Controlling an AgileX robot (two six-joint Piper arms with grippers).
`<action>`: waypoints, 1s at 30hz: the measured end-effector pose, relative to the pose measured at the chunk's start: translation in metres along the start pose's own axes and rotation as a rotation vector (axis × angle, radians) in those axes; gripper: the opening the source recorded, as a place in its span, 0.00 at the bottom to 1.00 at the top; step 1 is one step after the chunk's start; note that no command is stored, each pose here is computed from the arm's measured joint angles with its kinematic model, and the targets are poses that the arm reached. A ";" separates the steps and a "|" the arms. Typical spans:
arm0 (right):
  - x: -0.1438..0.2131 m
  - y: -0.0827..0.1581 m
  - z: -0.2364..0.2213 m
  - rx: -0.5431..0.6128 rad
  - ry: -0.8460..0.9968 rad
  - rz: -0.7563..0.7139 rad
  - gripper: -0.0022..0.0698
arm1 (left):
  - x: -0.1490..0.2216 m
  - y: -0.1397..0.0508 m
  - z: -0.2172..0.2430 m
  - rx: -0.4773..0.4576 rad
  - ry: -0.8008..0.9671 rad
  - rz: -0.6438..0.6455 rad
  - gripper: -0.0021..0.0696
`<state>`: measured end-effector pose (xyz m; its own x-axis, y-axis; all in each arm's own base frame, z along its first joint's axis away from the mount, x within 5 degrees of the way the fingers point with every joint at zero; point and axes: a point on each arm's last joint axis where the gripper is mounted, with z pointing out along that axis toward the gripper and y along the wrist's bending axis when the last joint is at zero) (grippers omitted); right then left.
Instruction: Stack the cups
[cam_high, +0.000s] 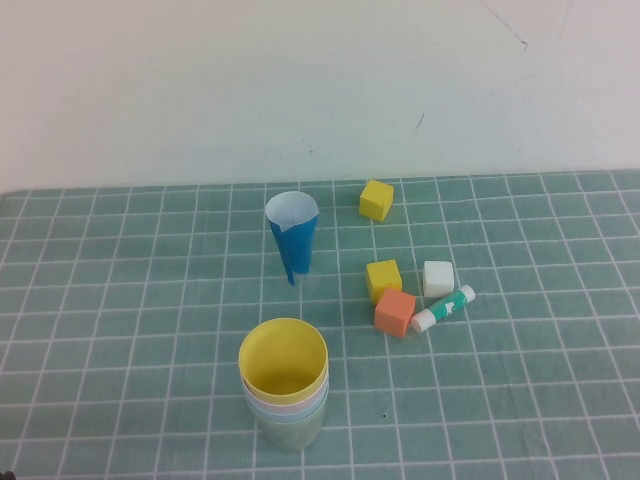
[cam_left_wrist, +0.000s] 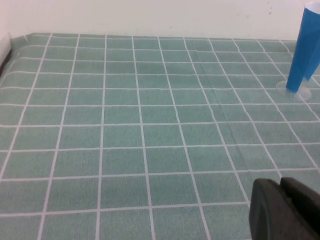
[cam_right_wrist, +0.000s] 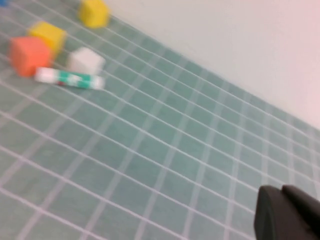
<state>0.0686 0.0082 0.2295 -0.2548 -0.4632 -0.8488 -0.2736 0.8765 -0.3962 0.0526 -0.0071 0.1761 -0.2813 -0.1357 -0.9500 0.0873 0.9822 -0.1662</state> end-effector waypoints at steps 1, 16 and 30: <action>0.006 0.000 0.000 0.037 0.011 0.020 0.03 | 0.000 0.000 0.000 0.000 0.000 0.000 0.03; 0.061 0.013 0.003 0.244 0.078 0.106 0.03 | 0.000 0.000 0.000 0.000 0.000 0.002 0.03; 0.061 0.015 0.003 0.228 0.069 0.048 0.03 | 0.000 0.000 0.000 0.000 -0.001 0.002 0.03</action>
<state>0.0513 -0.0067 0.1705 -0.3273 -0.4209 -0.8460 -0.0455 0.9013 -0.4308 0.0524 -0.0071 0.1761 -0.2804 -0.1338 -0.9505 0.0880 0.9825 -0.1642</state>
